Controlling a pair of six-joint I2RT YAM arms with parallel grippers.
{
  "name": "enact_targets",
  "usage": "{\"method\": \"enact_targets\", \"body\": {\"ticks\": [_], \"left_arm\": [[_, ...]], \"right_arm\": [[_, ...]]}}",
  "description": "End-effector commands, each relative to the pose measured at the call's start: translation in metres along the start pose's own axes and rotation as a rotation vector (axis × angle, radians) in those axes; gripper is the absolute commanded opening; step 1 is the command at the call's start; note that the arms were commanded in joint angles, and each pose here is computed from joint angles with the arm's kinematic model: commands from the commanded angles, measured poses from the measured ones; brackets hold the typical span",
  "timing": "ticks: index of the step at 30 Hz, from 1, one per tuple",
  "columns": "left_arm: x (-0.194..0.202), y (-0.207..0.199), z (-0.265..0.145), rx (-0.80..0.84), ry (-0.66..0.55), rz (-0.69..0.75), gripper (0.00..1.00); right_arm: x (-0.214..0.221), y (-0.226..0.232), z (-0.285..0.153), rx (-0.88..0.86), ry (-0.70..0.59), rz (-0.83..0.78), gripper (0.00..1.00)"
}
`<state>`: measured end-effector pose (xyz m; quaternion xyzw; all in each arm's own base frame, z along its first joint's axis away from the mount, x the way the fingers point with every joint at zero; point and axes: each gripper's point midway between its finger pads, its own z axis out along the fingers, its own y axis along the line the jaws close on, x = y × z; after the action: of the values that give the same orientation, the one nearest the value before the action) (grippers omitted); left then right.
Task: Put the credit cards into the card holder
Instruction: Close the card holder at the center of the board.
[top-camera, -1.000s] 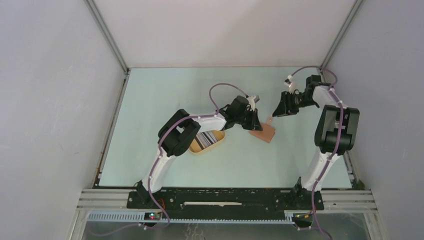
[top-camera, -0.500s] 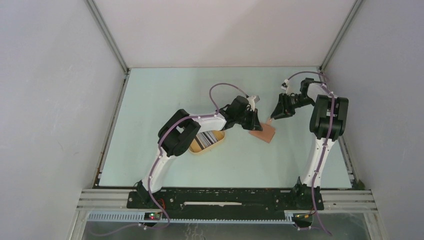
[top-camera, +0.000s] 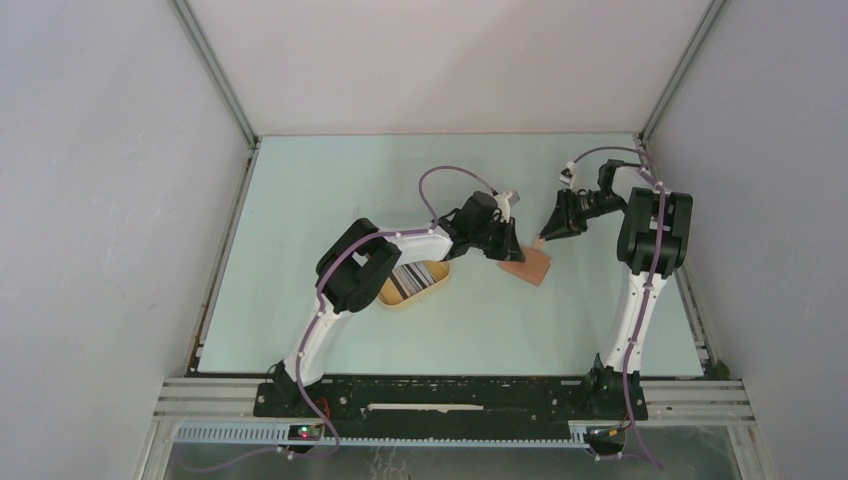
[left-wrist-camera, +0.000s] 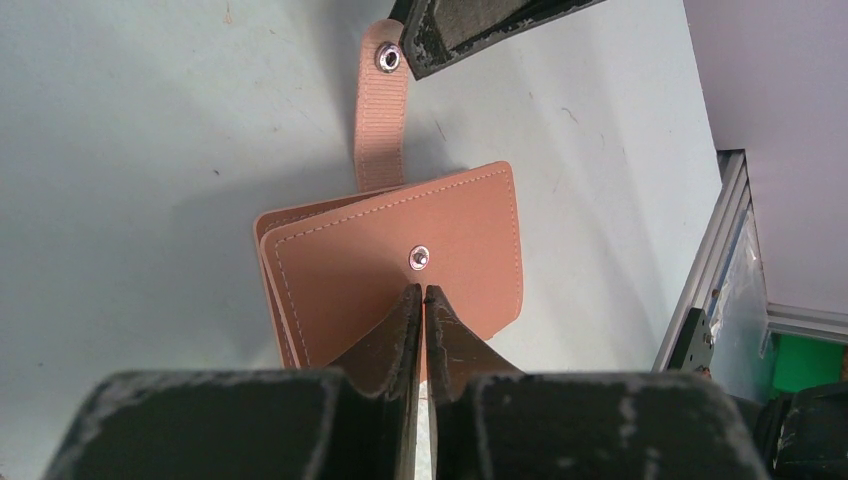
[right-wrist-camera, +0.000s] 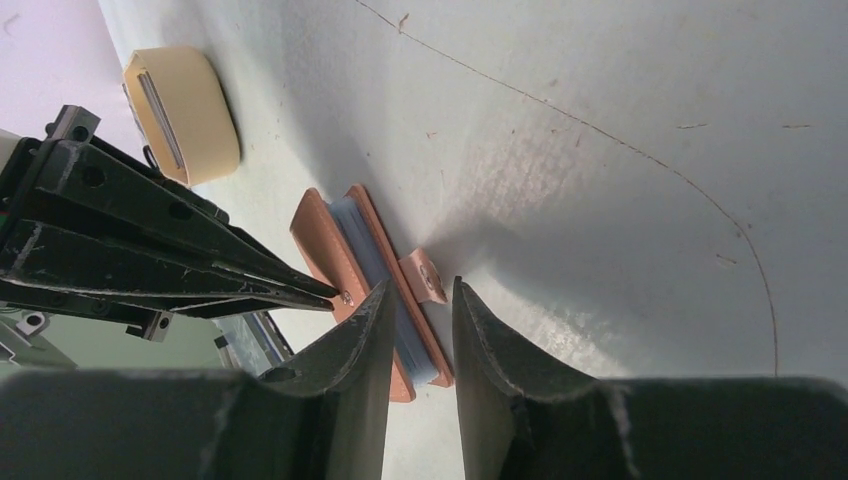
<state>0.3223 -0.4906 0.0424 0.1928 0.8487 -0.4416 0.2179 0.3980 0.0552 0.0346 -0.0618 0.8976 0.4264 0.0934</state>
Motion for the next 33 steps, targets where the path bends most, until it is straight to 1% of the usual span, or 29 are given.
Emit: {"method": "enact_targets", "body": {"ticks": [1,5,13,24,28,33], "left_arm": [[0.023,0.01,0.001,-0.04,0.087,0.0,0.09],[0.023,0.01,0.001,-0.041,0.089,0.0,0.09],[0.023,0.011,0.002,-0.042,0.089,-0.001,0.09],[0.024,0.011,0.002,-0.043,0.094,-0.003,0.09],[0.024,0.011,0.002,-0.043,0.094,-0.004,0.09],[0.024,0.01,0.002,-0.04,0.094,-0.012,0.1]], "right_arm": [[-0.006,0.002,-0.003,-0.021,-0.011,-0.011,0.35],[-0.005,0.001,-0.001,-0.028,-0.005,-0.007,0.33],[-0.005,0.007,-0.003,-0.063,-0.011,-0.02,0.23],[-0.002,0.013,-0.005,-0.095,-0.016,-0.059,0.0],[-0.001,0.02,-0.009,-0.11,-0.031,-0.101,0.0],[0.006,0.031,-0.014,-0.122,-0.052,-0.198,0.0]]}}
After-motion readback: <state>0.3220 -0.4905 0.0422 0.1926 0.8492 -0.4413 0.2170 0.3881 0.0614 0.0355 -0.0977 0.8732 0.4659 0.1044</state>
